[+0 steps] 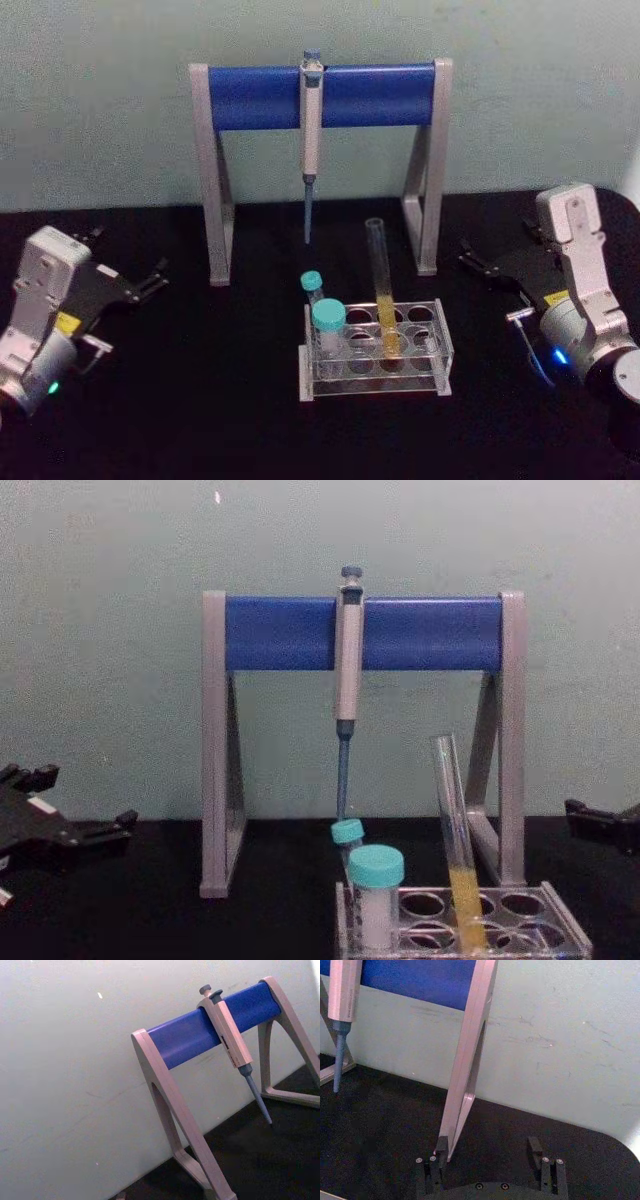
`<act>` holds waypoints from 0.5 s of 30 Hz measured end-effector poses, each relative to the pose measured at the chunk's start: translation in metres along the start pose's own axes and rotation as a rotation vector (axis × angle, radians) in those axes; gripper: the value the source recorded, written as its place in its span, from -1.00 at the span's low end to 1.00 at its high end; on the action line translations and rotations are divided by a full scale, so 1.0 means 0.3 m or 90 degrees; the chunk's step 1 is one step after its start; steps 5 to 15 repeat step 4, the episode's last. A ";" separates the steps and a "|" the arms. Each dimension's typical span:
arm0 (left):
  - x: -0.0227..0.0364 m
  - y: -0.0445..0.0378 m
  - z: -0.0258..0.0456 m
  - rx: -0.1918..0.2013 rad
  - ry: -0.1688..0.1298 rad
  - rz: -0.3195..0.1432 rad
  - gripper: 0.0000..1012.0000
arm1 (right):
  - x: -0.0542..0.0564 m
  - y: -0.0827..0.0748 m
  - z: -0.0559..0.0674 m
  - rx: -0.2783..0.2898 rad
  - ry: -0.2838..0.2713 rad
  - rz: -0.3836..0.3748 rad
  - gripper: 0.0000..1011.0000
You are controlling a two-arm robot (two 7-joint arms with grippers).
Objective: Pick up the test tube from the test tube rack, shake it, then place it back into the test tube rack.
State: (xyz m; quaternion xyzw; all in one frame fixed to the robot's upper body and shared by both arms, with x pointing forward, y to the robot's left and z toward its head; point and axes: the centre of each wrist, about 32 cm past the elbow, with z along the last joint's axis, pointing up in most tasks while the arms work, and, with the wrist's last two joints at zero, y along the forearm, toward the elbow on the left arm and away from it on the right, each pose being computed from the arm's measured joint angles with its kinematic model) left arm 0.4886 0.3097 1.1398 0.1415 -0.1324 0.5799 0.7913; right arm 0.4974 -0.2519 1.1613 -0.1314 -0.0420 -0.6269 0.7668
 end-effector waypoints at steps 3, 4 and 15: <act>0.000 0.000 0.000 0.000 0.000 0.000 0.98 | 0.000 0.000 0.000 0.000 0.000 0.000 0.98; 0.000 0.000 0.000 0.000 0.000 0.000 0.98 | 0.000 0.000 0.000 0.000 0.000 0.000 0.98; 0.000 0.000 0.000 0.000 0.000 0.000 0.98 | 0.000 0.000 0.000 0.000 0.000 0.000 0.98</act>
